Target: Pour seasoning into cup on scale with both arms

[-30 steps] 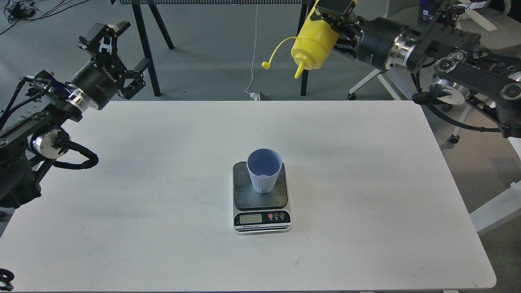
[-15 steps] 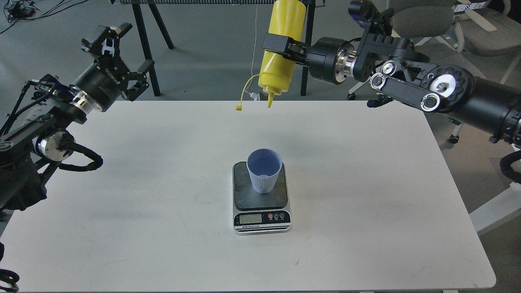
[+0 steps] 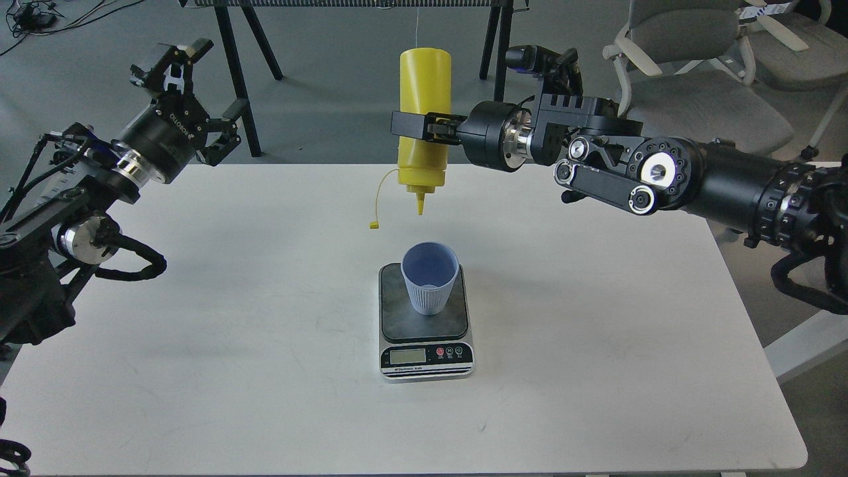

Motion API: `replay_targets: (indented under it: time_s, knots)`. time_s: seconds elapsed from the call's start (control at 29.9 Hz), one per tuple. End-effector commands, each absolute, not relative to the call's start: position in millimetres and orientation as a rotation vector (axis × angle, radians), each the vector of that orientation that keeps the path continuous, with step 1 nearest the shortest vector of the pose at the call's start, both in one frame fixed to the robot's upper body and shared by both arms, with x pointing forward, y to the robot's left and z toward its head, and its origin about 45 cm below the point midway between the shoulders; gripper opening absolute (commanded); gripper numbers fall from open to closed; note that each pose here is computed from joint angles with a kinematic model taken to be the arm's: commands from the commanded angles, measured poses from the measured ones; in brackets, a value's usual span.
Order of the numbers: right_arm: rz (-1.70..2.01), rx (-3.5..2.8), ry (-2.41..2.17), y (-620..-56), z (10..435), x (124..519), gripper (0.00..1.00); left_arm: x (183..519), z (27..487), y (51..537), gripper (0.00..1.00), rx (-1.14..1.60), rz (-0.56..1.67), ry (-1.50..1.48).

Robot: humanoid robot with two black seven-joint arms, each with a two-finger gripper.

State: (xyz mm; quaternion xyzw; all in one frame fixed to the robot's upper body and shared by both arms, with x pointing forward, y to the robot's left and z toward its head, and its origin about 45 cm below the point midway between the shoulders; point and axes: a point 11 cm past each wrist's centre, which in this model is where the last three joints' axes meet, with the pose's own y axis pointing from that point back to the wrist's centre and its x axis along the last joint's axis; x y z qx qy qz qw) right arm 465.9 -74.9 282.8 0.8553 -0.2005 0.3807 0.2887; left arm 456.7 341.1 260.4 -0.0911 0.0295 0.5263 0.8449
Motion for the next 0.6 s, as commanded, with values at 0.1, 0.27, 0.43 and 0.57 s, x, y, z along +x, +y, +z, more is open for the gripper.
replay_targets:
  time_s: [0.1, 0.27, 0.43, 0.57]
  knots:
    - [1.023, 2.262, -0.481, -65, 270, 461, 0.08, 456, 259, 341, 0.99, -0.191, 1.111, 0.065]
    - [1.030, 2.242, -0.459, -61, 262, 459, 0.08, 456, 258, 342, 0.99, -0.188, 1.112, 0.065]
    - [1.012, 2.246, -0.448, -61, 253, 456, 0.08, 456, 258, 342, 0.99, -0.188, 1.112, 0.065]
    - [1.012, 2.220, -0.422, -65, 246, 454, 0.09, 455, 257, 342, 0.99, -0.188, 1.112, 0.068]
